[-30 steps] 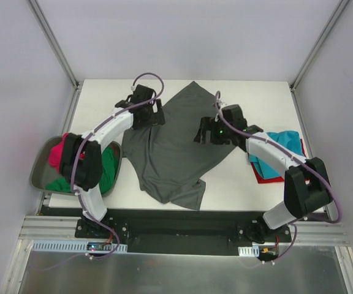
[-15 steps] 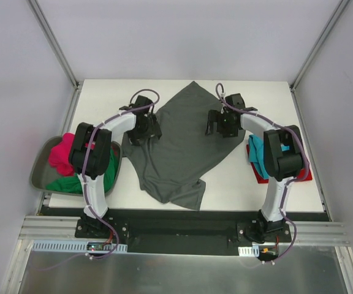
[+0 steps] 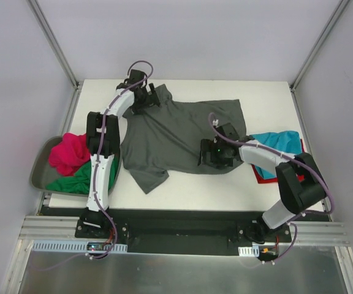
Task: Fold and stack the t-shirts
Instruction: Flatten out the tshirt
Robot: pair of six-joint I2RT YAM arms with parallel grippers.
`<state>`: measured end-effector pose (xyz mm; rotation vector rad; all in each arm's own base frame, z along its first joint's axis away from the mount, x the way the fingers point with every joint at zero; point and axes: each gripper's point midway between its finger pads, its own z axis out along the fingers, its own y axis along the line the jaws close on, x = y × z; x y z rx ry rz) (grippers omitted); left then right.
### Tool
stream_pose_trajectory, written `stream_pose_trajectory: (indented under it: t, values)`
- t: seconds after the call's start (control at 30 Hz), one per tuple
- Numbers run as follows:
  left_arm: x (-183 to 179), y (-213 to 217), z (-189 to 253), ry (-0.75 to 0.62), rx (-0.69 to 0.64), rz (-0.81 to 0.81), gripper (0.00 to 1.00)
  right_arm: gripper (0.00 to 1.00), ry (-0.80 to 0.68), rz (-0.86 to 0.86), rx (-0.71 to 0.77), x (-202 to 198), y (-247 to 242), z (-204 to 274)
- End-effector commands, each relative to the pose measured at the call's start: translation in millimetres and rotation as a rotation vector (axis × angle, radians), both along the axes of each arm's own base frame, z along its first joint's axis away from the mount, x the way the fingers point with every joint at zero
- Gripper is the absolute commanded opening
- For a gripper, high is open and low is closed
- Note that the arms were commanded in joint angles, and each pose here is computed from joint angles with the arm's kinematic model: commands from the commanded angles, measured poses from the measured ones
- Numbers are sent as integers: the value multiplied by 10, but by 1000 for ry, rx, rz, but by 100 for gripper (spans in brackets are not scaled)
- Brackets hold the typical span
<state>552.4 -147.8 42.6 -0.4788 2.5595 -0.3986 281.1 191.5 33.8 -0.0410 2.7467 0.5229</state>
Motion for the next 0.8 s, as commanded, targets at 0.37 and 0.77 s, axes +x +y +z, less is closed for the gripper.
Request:
stream_pose_trajectory:
  t: [0.37, 0.77]
  values:
    - [-841, 108, 1120, -115, 141, -52, 99, 96, -244, -280, -239, -255, -639, 771]
    - [-2442, -524, 447, 54, 12, -239, 99, 96, -149, -412, -192, -545, -1016, 304]
